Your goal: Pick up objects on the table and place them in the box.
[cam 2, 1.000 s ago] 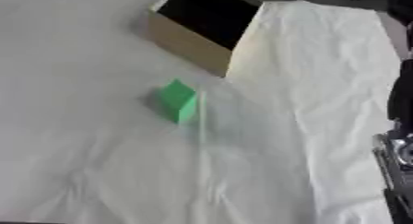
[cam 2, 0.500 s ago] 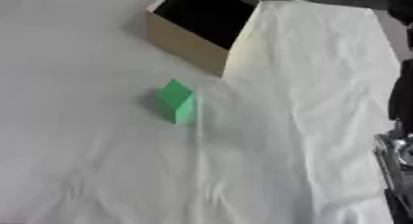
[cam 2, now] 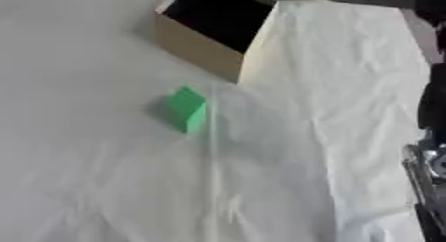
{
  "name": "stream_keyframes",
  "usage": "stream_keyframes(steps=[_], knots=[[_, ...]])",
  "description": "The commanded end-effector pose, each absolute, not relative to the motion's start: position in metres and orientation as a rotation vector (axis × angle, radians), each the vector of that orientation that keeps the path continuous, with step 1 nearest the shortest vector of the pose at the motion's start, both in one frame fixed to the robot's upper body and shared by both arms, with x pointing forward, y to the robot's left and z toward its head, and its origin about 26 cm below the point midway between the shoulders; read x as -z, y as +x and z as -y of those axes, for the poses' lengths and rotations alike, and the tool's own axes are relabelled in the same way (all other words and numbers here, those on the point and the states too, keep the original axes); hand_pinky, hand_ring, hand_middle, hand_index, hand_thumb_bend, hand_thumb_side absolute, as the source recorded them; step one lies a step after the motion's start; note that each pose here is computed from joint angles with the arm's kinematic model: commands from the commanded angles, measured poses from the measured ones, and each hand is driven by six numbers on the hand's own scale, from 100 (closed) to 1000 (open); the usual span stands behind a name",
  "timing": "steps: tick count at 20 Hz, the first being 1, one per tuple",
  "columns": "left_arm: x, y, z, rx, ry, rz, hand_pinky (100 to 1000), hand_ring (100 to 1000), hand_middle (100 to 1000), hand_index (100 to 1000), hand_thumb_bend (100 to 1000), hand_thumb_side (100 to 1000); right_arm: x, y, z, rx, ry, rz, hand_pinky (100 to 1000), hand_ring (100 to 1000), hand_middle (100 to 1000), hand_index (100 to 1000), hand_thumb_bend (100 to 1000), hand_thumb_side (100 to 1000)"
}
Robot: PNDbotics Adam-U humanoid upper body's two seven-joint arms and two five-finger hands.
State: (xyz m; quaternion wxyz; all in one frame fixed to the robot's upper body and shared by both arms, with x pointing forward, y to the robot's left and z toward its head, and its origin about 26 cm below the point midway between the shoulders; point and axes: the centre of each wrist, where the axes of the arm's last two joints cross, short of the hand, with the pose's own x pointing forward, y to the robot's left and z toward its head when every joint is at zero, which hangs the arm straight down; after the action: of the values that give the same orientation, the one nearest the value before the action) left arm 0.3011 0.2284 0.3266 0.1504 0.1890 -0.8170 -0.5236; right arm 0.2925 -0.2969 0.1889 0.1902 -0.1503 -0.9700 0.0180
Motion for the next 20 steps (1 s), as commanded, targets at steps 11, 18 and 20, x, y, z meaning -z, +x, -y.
stream_keyframes(steps=[11, 18, 20], knots=[[-0.357, 0.284, -0.163, 2.19, 0.651, 1.898, 763, 829, 811, 896, 509, 508, -0.199, 0.29, 0.298, -0.118, -0.41, 2.75, 777, 746, 631, 835, 100, 851], [-0.363, 0.278, -0.142, 2.405, 0.674, 1.721, 821, 873, 834, 894, 668, 411, -0.199, 0.29, 0.298, -0.115, -0.405, 2.748, 777, 746, 629, 835, 100, 852], [-0.363, 0.277, -0.141, 2.447, 0.669, 1.667, 831, 884, 846, 899, 639, 388, -0.199, 0.29, 0.298, -0.113, -0.404, 2.747, 777, 746, 628, 834, 100, 852]])
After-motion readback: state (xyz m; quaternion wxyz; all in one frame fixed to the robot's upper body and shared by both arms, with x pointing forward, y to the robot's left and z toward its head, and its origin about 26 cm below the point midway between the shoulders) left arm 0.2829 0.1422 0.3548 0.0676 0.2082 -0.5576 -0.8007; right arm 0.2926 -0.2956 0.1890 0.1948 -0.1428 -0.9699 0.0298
